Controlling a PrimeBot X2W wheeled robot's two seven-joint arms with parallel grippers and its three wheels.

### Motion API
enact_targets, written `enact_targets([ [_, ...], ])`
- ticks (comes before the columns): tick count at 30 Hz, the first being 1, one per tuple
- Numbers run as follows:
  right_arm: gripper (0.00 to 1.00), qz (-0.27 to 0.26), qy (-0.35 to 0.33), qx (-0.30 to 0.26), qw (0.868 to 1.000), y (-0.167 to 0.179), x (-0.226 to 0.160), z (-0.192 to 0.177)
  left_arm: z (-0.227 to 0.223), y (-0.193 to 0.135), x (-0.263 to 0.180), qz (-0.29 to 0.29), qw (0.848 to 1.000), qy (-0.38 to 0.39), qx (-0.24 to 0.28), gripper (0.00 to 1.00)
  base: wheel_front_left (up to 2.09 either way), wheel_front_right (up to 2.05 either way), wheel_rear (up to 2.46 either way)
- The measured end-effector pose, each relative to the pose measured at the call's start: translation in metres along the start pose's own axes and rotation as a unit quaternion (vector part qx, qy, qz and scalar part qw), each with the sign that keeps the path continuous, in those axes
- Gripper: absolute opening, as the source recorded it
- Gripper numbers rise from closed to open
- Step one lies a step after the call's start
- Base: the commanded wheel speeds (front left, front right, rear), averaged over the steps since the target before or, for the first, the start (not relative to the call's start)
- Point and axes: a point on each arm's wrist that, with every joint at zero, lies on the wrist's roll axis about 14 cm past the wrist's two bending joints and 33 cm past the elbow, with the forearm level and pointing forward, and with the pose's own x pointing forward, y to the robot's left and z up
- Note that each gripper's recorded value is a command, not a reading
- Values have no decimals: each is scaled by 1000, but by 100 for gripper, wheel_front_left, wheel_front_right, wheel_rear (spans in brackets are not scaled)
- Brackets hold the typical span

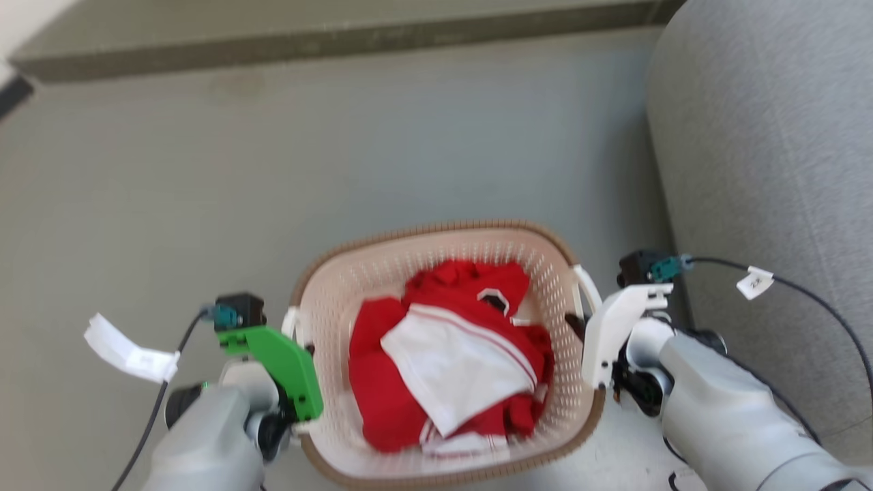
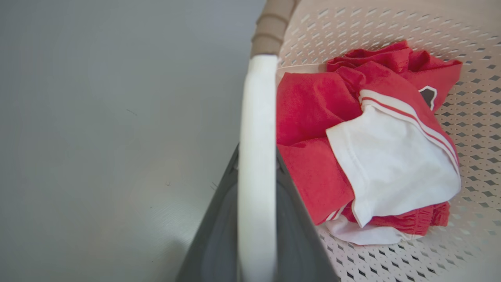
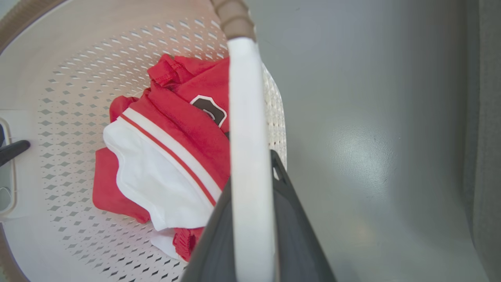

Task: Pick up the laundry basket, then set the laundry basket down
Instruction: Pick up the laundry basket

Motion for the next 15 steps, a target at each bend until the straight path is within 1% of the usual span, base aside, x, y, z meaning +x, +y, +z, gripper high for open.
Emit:
enact_targets([
  [7,0,-4,11,-1,1000,5,-23,-16,-20,-14,-21,-11,1000,16,-4,0,0,0,0],
  [15,0,-6,6,0,1000,12,-47,-33,-33,-24,-43,-15,1000,11,7,0,0,0,0],
])
